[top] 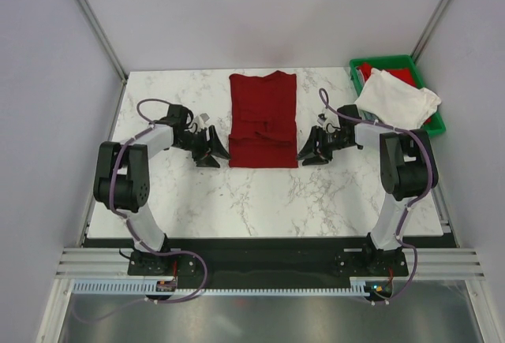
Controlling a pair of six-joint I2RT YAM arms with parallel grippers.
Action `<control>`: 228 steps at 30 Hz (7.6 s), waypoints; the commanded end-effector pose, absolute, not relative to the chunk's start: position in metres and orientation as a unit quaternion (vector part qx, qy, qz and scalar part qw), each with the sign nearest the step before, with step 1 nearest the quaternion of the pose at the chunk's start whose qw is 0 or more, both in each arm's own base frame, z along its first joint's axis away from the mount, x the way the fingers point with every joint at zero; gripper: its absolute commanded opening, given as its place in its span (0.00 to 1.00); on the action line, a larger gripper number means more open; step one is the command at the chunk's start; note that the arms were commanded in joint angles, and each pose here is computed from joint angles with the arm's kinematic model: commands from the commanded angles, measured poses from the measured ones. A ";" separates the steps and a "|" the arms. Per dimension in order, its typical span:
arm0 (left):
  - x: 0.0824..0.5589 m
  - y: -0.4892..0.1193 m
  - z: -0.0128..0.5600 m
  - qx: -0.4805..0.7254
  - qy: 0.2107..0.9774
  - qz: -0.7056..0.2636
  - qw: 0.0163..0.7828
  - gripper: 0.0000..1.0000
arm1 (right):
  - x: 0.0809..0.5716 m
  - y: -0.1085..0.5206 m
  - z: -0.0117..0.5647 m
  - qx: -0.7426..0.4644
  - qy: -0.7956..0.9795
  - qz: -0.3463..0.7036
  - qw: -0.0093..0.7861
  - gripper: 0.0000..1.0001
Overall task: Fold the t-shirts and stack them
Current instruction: Fold the tshirt, then neatly place the folded tshirt to the corner
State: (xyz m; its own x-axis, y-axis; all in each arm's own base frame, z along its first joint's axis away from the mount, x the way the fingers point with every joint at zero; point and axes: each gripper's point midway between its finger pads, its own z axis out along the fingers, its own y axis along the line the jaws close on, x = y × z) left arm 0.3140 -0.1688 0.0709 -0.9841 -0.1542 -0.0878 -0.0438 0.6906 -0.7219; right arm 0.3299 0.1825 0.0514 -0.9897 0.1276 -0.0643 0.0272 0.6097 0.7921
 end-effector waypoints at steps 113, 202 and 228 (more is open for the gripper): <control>0.631 -0.226 0.154 0.129 0.841 -0.273 0.448 0.46 | 0.643 0.147 0.164 -0.059 0.810 0.366 0.455 0.44; 0.168 0.197 0.046 0.039 0.996 -0.056 0.061 0.02 | 0.416 0.078 0.154 -0.136 0.829 0.433 0.328 0.44; 0.201 0.231 0.102 0.023 0.981 0.070 0.180 0.39 | 0.395 0.077 0.172 -0.151 0.820 0.435 0.340 0.42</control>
State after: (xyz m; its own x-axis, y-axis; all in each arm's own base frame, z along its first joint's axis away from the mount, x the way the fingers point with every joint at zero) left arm 0.1791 0.2313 0.0534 -0.9872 0.0355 -0.1553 0.0263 0.9978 0.0608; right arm 0.3944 0.0750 0.1354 -0.7976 0.0575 -0.6004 -0.4496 0.6070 0.6553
